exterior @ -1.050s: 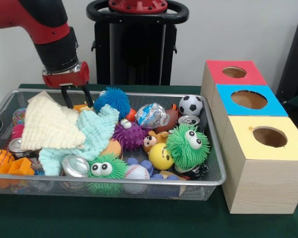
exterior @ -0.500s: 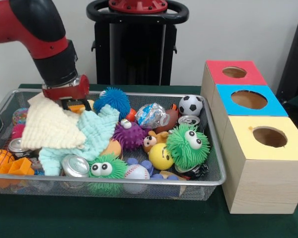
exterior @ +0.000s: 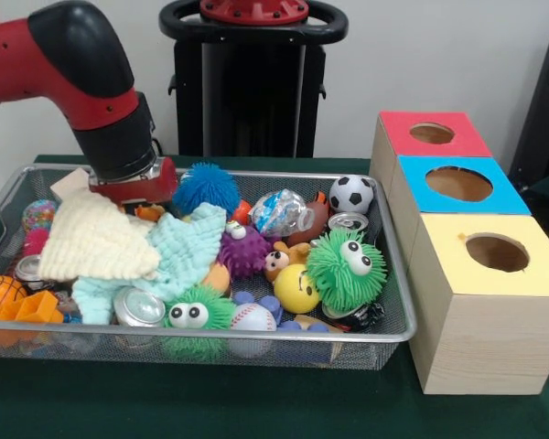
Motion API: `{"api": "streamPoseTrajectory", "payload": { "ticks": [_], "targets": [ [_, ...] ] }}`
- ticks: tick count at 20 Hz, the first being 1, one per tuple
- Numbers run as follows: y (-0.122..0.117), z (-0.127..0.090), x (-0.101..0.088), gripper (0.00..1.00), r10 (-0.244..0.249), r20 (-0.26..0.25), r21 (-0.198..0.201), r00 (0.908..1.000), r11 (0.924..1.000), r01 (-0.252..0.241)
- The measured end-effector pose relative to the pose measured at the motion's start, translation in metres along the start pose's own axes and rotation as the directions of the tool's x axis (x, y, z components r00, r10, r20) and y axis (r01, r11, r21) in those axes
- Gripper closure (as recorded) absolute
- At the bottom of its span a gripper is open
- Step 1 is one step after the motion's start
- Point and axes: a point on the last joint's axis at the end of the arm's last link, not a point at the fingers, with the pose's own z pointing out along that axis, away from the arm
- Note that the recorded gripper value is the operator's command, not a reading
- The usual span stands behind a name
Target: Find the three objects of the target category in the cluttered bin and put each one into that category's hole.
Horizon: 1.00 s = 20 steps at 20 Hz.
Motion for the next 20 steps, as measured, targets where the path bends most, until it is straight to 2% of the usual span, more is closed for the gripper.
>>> {"api": "streamPoseTrajectory", "payload": {
  "ticks": [3,4,13,16,20],
  "targets": [
    [0.000,0.000,-0.003,0.00,-0.001,-0.003,0.000,1.0000,1.0000,0.001],
    [-0.001,0.002,-0.008,1.00,0.002,-0.007,-0.002,1.0000,1.0000,-0.002],
    [0.003,0.005,-0.016,1.00,-0.001,0.007,-0.018,1.0000,0.9998,0.001],
    [0.009,0.003,-0.017,1.00,-0.020,0.007,-0.009,0.9998,0.9998,0.020],
    [0.027,-0.011,-0.018,1.00,-0.077,0.009,0.023,0.9970,0.9968,0.077]
  ]
}}
